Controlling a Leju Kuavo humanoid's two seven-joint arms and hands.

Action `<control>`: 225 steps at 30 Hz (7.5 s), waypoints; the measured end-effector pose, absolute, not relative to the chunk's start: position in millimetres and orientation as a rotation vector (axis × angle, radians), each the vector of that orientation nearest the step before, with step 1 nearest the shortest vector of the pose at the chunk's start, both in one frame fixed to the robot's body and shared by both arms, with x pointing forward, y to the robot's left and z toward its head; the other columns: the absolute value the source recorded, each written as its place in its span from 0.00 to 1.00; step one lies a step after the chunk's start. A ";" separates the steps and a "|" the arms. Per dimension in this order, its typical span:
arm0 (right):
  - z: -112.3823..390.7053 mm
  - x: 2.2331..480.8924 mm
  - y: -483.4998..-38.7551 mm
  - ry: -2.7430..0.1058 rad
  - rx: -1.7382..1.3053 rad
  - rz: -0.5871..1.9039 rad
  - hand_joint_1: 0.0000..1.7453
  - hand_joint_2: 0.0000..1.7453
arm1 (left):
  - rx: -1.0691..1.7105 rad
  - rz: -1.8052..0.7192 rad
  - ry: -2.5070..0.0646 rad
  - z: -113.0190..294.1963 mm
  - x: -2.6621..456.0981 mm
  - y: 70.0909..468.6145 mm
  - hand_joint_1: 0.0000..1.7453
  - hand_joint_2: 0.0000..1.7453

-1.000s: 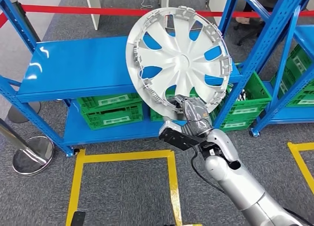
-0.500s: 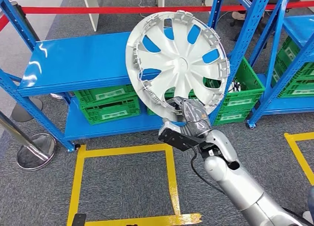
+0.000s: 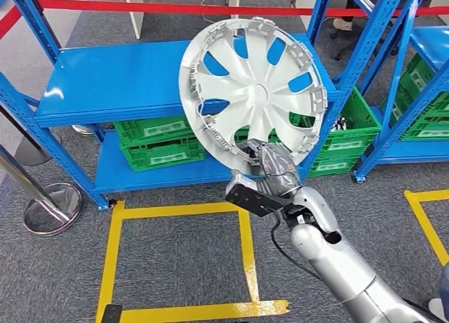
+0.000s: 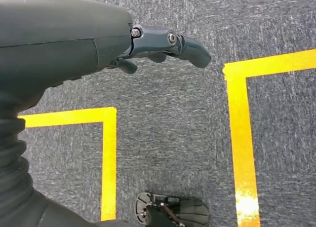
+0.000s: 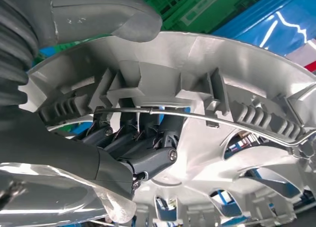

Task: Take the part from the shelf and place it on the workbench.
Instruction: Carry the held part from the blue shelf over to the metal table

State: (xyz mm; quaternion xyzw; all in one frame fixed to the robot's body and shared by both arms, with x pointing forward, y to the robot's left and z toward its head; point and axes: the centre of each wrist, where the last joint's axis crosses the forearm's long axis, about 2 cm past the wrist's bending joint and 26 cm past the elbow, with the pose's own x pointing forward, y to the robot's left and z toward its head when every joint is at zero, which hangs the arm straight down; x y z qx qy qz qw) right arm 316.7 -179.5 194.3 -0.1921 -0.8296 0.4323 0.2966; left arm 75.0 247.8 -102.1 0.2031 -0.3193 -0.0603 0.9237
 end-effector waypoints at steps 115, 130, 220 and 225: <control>205.5 316.2 -302.6 -2.040 -0.663 1.215 1.00 1.00 | 0.436 -0.092 -0.782 -101.1 78.9 245.9 0.00 1.00; 200.0 309.3 -319.2 -1.993 -0.673 1.256 1.00 1.00 | 0.434 -0.093 -0.781 -101.1 78.5 244.9 0.00 1.00; 174.4 277.3 -331.2 -1.961 -0.652 1.274 1.00 1.00 | 0.393 -0.124 -0.769 -103.2 70.5 248.0 0.00 1.00; 172.8 275.5 -332.4 -1.953 -0.655 1.268 1.00 1.00 | 0.399 -0.122 -0.772 -102.4 74.7 247.9 0.00 1.00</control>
